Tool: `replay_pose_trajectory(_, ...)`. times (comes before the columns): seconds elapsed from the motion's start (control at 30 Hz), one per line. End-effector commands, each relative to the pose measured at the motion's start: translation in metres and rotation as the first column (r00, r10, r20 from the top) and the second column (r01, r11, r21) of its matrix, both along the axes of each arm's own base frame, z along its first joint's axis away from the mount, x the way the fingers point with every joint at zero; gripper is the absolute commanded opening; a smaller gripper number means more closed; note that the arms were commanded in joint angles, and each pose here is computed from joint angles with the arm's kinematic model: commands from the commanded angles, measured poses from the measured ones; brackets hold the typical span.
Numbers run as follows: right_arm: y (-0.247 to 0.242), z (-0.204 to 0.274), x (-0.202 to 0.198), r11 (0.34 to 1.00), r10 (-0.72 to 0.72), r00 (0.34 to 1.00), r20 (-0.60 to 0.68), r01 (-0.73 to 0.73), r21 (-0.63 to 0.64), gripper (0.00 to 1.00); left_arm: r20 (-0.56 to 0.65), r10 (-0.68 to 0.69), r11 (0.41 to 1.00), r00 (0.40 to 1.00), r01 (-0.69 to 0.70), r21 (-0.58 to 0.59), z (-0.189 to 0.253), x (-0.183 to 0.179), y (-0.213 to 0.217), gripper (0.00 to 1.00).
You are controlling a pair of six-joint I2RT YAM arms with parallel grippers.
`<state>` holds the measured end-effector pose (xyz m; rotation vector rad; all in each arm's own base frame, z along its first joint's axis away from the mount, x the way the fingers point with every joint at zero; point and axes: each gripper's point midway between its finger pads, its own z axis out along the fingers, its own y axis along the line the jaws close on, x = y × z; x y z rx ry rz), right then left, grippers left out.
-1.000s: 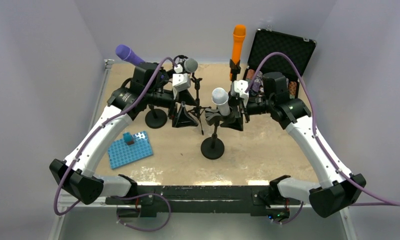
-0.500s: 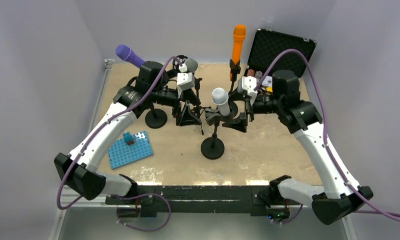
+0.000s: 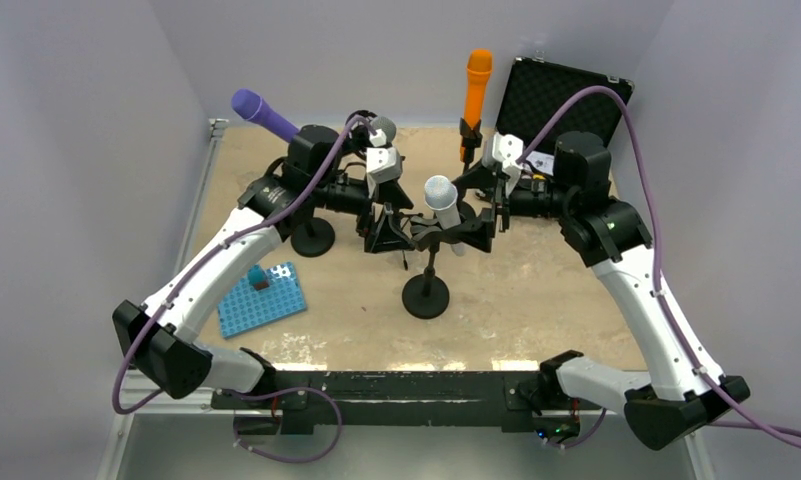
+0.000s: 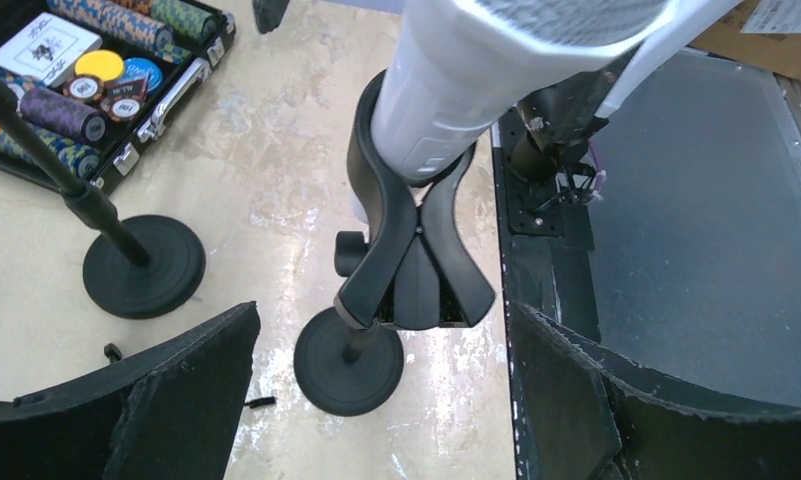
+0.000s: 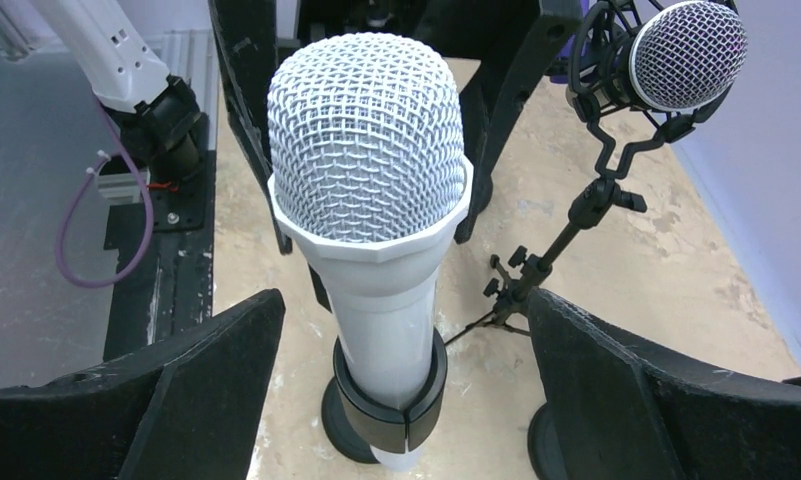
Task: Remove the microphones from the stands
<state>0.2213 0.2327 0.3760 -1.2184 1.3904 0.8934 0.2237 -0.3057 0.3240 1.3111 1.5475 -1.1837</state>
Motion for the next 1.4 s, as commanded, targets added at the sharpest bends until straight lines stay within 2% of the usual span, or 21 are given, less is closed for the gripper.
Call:
replay_pose_trajectory(0.0,0.005,0.016,-0.002,0.999,0.030,0.999,0.022,-0.031,0.042,0.94,0.013,0.041,0.999,0.999,-0.041,-0.020,-0.004,0.013,-0.010,0.98)
replay_pose_trajectory(0.3,0.014,0.013,-0.016,0.991,0.126,0.992,0.002,-0.126,0.051,0.89,0.033,-0.044,0.999,0.998,0.044,0.002,-0.011,0.004,-0.022,0.89)
replay_pose_trajectory(0.57,0.017,0.010,-0.005,0.995,0.089,0.996,-0.001,-0.089,0.040,0.80,0.035,-0.061,0.998,0.998,0.061,0.018,-0.018,-0.003,-0.025,0.88)
replay_pose_trajectory(0.77,0.019,0.010,-0.002,0.995,0.088,0.996,-0.004,-0.087,0.037,0.79,0.040,-0.071,0.997,0.997,0.070,0.034,-0.023,-0.001,-0.029,0.75)
replay_pose_trajectory(1.03,0.019,0.004,0.001,0.998,0.060,0.998,-0.009,-0.060,0.029,0.76,0.027,-0.066,0.998,0.997,0.066,0.015,-0.016,-0.001,-0.036,0.70)
replay_pose_trajectory(1.13,0.019,0.004,0.003,0.998,0.049,0.999,-0.005,-0.049,0.025,0.75,0.020,-0.057,0.998,0.998,0.057,0.013,-0.016,-0.001,-0.036,0.72)
replay_pose_trajectory(1.23,0.019,0.003,0.003,0.999,0.049,0.999,-0.006,-0.049,0.025,0.74,0.019,-0.045,0.999,0.999,0.045,-0.001,-0.011,0.000,-0.037,0.82)
replay_pose_trajectory(1.37,0.019,0.004,0.002,0.998,0.052,0.999,-0.003,-0.052,0.028,0.73,0.013,-0.024,1.000,1.000,0.024,-0.001,-0.011,0.004,-0.038,0.81)
